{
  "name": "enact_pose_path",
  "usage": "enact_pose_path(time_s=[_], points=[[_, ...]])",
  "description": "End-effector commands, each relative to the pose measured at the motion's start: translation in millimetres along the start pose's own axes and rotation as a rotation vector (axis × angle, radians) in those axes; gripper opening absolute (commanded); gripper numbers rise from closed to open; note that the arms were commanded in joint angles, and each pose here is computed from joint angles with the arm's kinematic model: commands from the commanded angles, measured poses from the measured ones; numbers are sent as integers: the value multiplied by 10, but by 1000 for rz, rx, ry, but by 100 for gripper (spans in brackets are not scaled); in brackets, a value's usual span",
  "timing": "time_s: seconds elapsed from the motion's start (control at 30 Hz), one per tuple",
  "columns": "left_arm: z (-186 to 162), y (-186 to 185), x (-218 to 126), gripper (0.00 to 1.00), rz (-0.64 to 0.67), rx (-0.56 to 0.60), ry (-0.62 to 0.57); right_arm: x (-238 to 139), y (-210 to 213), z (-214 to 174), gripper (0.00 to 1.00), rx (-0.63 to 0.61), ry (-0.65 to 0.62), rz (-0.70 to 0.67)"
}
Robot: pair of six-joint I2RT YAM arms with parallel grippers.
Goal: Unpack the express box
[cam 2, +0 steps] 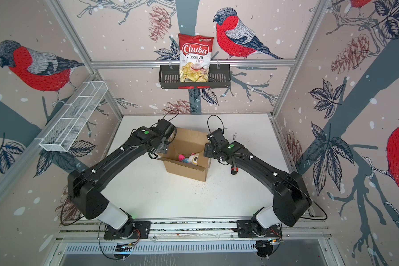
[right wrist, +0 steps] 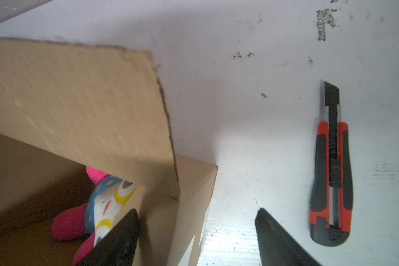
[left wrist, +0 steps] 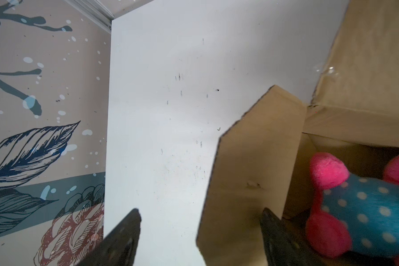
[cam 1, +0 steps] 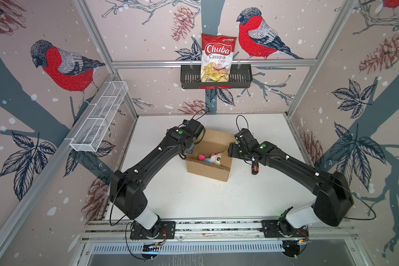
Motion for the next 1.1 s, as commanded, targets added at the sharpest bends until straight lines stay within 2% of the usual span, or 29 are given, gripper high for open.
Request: enact_pose_path(time_s=[0.0, 0.17, 0.3, 0.47, 0.67, 0.87, 1.07], points=[[0, -10, 95, 77, 11, -35, -10, 23, -56, -41, 77, -6, 23, -43], [-33, -165, 254, 75, -86, -63, -12, 37, -63, -48, 77, -7, 26, -50], [-14, -316, 273, 74, -246, -98, -42, 49, -73, -49, 77, -8, 29, -56], [18, -358, 219, 65, -386, -141, -83, 60, -68, -50, 77, -20, 30, -56], [-37, -297, 171, 60, -449, -187, -97, -22, -62, 45, 78, -43, 5, -76], [25, -108, -29, 61, -528, -243, -171, -252, 1, 132, 79, -65, -29, -98], [278, 68, -436, 64, -655, -237, -333, -463, 8, 136, 80, -34, -68, -78]])
Point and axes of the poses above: each gripper's point midway between its finger pads, its own x axis out along the fingers, its own y axis along the line the jaws close on, z = x × y, the point moved 8 cm from there along -x, back along the fingers, and after that the axes turned 10 degrees about x, right-handed, at the moved point
